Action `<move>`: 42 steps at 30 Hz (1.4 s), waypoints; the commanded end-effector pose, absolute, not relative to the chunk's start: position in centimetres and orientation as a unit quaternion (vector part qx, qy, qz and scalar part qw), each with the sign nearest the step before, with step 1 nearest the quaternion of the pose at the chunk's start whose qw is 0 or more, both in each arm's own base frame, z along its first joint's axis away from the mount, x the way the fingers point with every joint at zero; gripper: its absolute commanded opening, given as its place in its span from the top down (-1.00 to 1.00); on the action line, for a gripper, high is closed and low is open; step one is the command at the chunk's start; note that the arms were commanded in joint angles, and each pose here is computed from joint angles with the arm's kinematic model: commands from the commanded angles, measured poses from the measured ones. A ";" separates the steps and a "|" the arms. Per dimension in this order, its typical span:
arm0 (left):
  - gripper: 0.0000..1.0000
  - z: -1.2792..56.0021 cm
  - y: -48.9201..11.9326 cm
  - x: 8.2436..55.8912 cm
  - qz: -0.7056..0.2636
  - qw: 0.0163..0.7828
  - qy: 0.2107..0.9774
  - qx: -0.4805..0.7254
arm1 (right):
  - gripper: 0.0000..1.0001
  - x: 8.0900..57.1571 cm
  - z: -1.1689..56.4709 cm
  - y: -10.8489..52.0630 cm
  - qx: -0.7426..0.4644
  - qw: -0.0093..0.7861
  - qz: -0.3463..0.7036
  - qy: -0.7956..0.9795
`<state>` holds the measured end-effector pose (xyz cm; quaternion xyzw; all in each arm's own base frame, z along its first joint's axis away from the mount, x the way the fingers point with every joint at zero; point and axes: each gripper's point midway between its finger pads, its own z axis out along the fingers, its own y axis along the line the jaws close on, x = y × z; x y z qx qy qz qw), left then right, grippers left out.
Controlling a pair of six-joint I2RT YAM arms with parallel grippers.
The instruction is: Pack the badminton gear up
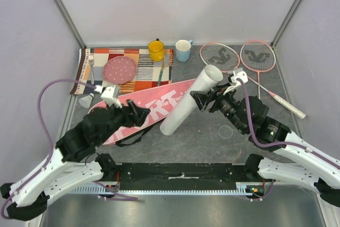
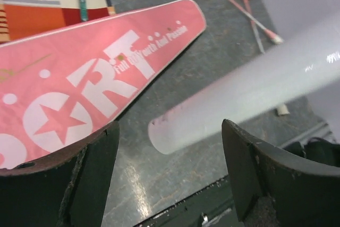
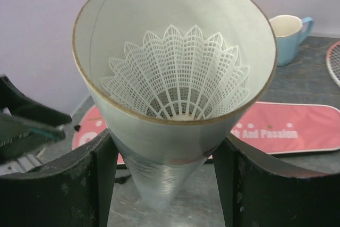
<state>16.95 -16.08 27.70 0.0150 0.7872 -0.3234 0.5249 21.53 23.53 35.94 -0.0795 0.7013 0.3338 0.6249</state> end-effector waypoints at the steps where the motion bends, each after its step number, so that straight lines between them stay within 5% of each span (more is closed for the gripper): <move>1: -0.66 29.2 -17.2 23.8 -0.181 0.530 0.828 -0.011 | -0.15 21.7 36.3 21.3 -0.086 0.650 0.287 0.698; 5: -0.65 28.9 -14.8 30.4 -0.182 0.480 0.856 -0.066 | -0.15 21.0 36.2 20.9 -0.103 0.645 0.284 0.702; 9: -0.66 26.5 -3.8 34.5 -0.114 0.483 0.839 -0.222 | -0.15 20.4 36.5 20.9 -0.112 0.641 0.298 0.698; 12: -0.78 23.8 4.6 33.6 -0.063 0.497 0.801 -0.327 | -0.15 20.1 36.9 21.5 -0.124 0.639 0.308 0.694; 19: -0.99 18.6 12.4 31.9 -0.078 0.509 0.755 -0.406 | -0.15 19.4 36.8 23.6 -0.175 0.626 0.332 0.684; 25: -0.69 14.1 15.8 32.4 -0.108 0.508 0.748 -0.414 | -0.15 19.0 36.7 23.3 -0.183 0.629 0.334 0.678; 30: -0.68 11.8 18.6 31.9 -0.161 0.506 0.715 -0.455 | -0.15 18.4 37.7 22.7 -0.183 0.638 0.343 0.665; 42: -0.17 8.9 17.7 33.6 -0.239 0.476 0.698 -0.478 | -0.15 17.8 39.7 20.7 -0.170 0.663 0.344 0.642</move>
